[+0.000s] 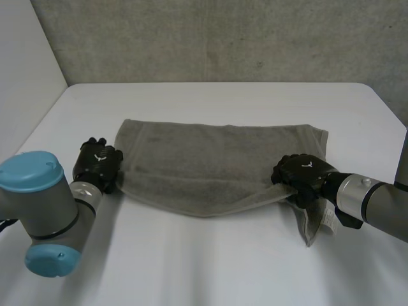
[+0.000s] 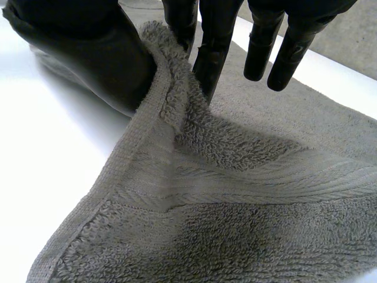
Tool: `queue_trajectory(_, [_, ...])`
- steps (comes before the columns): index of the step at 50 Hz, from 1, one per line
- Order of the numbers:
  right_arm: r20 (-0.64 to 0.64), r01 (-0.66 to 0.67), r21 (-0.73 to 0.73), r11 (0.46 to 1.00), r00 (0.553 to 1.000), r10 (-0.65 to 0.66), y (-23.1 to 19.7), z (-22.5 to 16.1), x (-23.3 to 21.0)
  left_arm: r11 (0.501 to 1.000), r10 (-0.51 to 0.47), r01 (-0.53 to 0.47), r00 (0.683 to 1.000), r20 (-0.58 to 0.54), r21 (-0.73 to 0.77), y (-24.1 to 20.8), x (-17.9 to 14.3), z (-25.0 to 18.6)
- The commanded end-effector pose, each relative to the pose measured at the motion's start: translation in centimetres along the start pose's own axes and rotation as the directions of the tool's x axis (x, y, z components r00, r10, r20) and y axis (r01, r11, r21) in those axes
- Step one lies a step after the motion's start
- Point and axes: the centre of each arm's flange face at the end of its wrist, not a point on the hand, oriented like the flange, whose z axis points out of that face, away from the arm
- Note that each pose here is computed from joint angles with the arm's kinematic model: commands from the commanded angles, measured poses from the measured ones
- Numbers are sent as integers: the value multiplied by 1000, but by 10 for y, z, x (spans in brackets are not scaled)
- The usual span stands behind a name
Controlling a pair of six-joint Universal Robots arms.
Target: Fold the towel.
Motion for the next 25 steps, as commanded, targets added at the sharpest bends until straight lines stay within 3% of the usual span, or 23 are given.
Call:
queue_trajectory(1, [-5, 2, 5, 1000, 1000, -2, -2, -1, 1, 999, -12, 11, 1000, 21, 44, -16, -9, -5])
queue_trajectory(7, [-46, 22, 60, 998, 999, -20, -20, -11, 7, 992, -39, 33, 998, 46, 121, -43, -18, -17])
queue_trajectory(15, [-112, 11, 164, 986, 994, 8, -57, -38, 16, 944, -189, 157, 978, 85, 291, -99, -57, -45])
queue_trajectory(19, [-189, -22, 171, 985, 981, 54, -56, -48, 46, 944, -209, 177, 974, 92, 277, -93, -68, -42])
queue_trajectory(25, [-191, -21, 125, 992, 981, 45, -40, -44, 45, 963, -213, 200, 975, 60, 179, -66, -71, -38])
